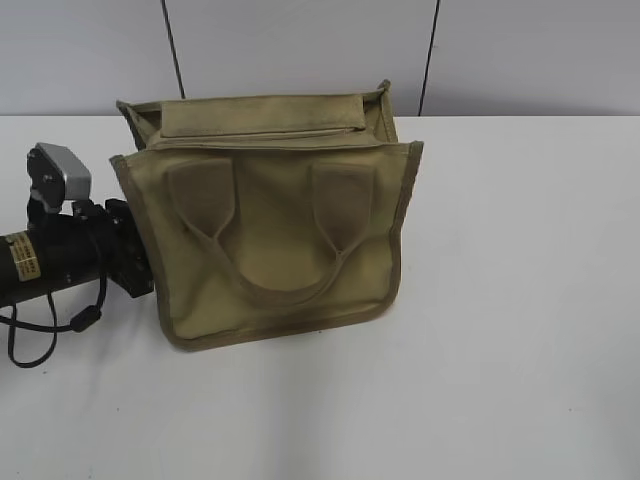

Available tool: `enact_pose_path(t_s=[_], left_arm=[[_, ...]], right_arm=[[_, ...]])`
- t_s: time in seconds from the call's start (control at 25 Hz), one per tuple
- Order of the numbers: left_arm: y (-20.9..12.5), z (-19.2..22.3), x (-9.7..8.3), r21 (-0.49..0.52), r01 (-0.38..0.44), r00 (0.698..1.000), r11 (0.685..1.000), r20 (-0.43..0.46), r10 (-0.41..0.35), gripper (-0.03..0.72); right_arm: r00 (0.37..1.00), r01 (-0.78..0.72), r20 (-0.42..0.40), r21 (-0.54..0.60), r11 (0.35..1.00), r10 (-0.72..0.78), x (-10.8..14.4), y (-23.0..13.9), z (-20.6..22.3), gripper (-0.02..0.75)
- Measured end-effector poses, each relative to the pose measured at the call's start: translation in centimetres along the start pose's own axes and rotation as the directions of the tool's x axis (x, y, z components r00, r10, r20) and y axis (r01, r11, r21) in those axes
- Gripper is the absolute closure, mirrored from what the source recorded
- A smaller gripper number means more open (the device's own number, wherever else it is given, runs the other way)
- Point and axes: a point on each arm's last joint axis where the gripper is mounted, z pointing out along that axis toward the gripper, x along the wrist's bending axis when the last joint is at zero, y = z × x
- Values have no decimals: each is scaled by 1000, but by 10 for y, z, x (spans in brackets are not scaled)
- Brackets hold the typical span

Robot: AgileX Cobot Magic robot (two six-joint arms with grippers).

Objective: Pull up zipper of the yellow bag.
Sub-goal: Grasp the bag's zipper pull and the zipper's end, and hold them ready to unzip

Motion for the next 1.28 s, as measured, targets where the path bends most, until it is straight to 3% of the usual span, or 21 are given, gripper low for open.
enact_pose_path(t_s=[0.12,0.2,0.32,0.4,0.72,0.96,1.12,1.28], left_arm=[[1,4,-2,-4,8,1000,1000,-11,-8,431],[2,5,-2,-8,14,1000,1000,-22,-14,488],[1,5,-2,-9,21,999,1000,-38,-21,636],[2,5,-1,-10,22,999,1000,-41,-23,676],[20,-1,-1,54,20,998,998,-61,-17,680],[69,-28,1,178,-25,974,984,-217,64,680],[105,-49,-4,167,-97,945,981,-293,143,680],[120,-58,-9,151,-131,933,980,-315,174,680]], right_arm=[[1000,0,0,0,1000,0,0,0,0,155],[1000,0,0,0,1000,0,0,0,0,155],[1000,0,0,0,1000,0,0,0,0,155],[1000,0,0,0,1000,0,0,0,0,155],[1000,0,0,0,1000,0,0,0,0,155],[1000,0,0,0,1000,0,0,0,0,155],[1000,0,0,0,1000,0,0,0,0,155],[1000,0,0,0,1000,0,0,0,0,155]])
